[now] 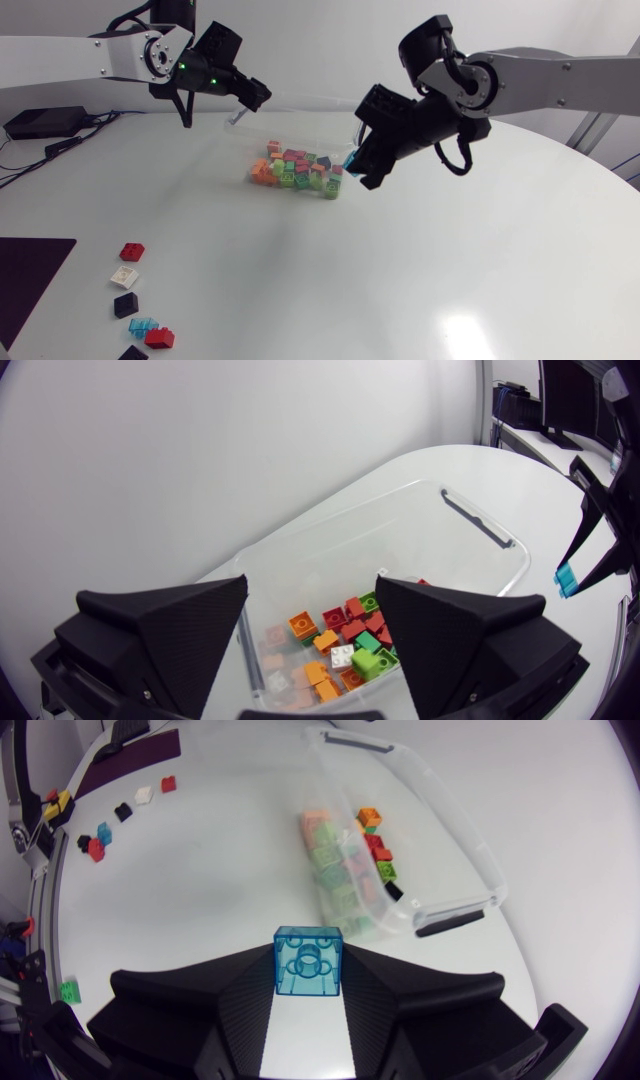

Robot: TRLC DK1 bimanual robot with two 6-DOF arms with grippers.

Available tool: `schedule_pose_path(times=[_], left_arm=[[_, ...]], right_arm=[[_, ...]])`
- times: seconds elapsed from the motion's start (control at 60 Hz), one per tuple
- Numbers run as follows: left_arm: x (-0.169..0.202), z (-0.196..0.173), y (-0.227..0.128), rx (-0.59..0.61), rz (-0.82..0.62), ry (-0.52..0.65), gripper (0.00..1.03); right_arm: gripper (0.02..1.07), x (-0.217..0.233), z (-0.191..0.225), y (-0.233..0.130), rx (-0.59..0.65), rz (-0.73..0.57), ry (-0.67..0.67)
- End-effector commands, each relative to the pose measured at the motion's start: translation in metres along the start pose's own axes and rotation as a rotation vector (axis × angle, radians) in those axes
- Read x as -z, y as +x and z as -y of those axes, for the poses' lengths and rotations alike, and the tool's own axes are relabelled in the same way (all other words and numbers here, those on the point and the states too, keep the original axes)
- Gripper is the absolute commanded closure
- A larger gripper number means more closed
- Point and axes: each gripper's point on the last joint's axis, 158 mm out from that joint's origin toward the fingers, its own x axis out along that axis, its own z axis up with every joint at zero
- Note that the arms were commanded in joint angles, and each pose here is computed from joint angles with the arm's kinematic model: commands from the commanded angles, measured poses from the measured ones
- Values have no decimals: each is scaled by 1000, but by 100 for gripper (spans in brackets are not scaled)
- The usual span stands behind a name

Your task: Place the duplo bricks in the container

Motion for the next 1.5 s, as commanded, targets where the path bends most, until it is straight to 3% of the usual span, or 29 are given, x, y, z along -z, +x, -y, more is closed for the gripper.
schedule_pose_path(times=[0.0,0.35,0.75,0.783,0.817,0.883,0.9,1.25,1.483], left_arm=[[-21,-26,-21,-59,54,-33,4],[-4,-57,-87,-151,54,-48,4],[56,-38,-122,-142,-42,11,4],[66,-34,-123,-133,-64,20,4],[77,-27,-124,-117,-92,34,4],[96,-16,-126,-95,-126,68,4],[101,-12,-127,-88,-135,79,4],[186,49,-153,67,-310,257,4],[237,98,-176,224,-407,396,4]], right_arm=[[78,-21,20,1,32,46,48],[78,-65,74,23,109,151,135],[77,-84,122,53,186,205,190],[72,-83,127,57,202,203,190],[58,-83,131,59,221,206,193],[12,-80,141,61,259,202,200],[6,-80,142,62,267,203,200],[6,-65,180,20,465,262,232],[6,-25,194,-14,572,263,323]])
